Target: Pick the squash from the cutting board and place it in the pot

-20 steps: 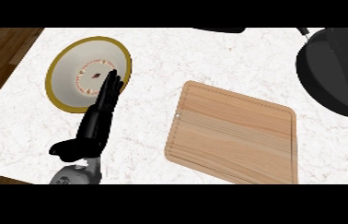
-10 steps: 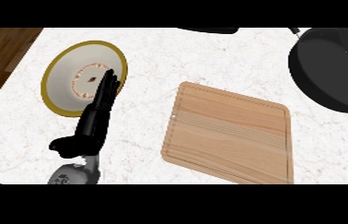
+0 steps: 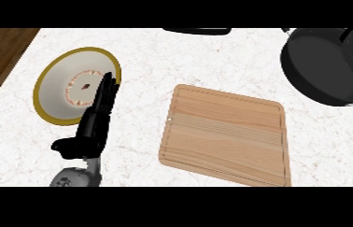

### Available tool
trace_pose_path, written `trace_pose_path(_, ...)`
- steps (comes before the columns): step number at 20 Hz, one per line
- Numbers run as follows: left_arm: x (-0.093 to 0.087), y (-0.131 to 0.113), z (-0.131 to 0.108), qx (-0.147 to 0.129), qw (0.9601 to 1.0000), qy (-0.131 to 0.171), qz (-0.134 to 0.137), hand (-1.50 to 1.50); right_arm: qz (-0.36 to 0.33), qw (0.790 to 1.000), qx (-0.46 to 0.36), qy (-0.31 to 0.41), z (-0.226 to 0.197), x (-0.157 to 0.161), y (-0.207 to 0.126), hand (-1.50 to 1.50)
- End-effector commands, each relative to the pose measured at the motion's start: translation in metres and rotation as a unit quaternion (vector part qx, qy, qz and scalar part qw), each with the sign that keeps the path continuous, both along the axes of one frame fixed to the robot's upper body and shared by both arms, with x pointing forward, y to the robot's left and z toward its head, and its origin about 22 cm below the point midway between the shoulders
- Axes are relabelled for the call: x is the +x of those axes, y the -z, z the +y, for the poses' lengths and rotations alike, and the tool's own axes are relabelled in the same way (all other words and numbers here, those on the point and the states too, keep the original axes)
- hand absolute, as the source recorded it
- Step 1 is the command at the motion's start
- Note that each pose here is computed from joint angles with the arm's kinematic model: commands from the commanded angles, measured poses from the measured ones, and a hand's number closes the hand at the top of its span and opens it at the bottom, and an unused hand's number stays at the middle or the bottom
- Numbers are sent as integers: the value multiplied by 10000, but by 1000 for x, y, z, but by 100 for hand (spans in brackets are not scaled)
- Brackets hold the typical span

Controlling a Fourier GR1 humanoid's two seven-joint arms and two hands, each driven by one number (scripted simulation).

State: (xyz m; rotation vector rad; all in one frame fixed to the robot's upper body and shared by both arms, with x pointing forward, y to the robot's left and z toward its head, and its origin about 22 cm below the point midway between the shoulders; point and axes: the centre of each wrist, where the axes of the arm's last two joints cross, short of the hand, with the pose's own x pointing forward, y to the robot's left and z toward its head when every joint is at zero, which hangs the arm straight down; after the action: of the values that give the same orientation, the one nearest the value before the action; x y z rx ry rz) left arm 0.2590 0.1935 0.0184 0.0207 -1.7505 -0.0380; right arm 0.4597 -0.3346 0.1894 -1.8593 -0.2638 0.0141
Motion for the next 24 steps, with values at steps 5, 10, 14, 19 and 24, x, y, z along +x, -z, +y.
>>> trace_pose_path(5, -10, 10, 9, -42, 9998, -167, 97, 0, -548, 9876, 1064, 1015, -19, -14, 51, 150)
trace_pose_path(10, -11, 6, 9, -22, 9999, -120, 87, 0, -890, 9704, 1737, 1421, -26, -24, 76, 150)
trace_pose_path(14, -10, 11, 17, -41, 9996, -261, 111, 0, -669, 9494, 2307, 2024, -35, -31, 91, -150)
trace_pose_path(19, -7, 8, 11, 24, 9996, -253, 105, 0, -1779, 9559, 2071, 1087, -31, -35, 102, -150)
trace_pose_path(24, -3, 2, 17, -43, 9996, -258, 95, 0, -3554, 9290, 961, 375, -38, -33, 67, -150)
